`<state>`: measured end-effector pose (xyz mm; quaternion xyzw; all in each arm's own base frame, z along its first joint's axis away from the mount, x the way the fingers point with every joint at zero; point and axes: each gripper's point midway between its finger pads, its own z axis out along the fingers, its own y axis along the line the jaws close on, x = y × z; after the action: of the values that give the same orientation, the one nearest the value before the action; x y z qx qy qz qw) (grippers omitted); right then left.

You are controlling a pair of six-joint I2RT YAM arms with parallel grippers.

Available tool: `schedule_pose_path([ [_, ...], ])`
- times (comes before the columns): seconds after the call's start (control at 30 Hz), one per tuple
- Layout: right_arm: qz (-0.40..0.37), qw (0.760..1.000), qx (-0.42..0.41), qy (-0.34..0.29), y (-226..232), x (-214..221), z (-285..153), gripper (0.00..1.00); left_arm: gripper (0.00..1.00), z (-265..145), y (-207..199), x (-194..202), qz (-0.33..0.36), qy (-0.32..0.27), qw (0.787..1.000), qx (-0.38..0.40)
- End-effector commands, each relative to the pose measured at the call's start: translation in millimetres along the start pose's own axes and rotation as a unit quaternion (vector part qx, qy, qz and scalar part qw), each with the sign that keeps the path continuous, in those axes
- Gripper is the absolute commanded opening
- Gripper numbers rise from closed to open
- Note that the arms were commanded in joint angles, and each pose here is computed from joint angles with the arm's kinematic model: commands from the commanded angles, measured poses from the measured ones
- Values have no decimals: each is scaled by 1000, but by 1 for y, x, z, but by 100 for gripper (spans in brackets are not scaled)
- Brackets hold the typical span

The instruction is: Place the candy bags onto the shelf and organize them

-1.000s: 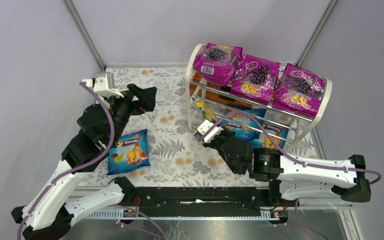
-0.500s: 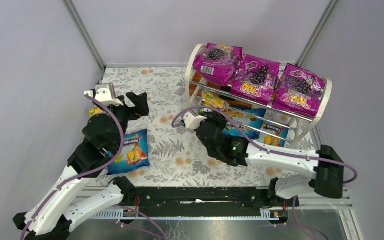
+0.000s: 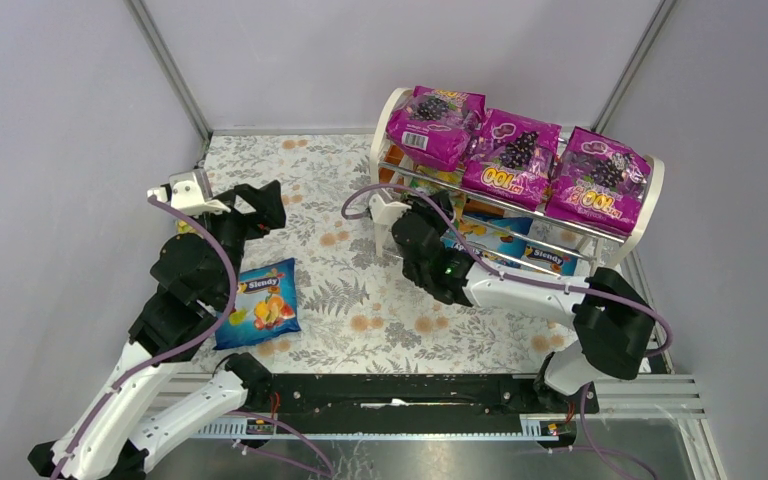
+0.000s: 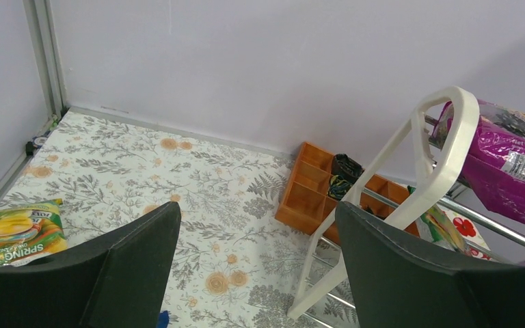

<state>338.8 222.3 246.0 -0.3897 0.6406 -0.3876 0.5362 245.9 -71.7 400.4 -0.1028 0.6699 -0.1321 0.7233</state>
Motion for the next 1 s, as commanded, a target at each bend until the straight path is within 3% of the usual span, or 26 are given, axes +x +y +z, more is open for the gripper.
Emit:
schedule_pose_path([
  [0.0,33,999,35,-17,-21,-10,12,30,88,1,-7,-8,-19,-14,1000,16],
  [0.2,14,1000,19,-11,-5,-4,21,40,88,2,-6,-5,-20,-11,1000,15],
  [0.57,111,978,-177,-10,19,-7,-13,90,88,5,-7,-2,-25,-4,999,22],
  [0.8,134,969,-207,-7,15,-1,-27,92,88,6,-8,-1,-27,-2,999,23],
  [0.97,163,964,-209,-11,8,1,-33,81,88,7,-9,2,-28,1,999,25],
])
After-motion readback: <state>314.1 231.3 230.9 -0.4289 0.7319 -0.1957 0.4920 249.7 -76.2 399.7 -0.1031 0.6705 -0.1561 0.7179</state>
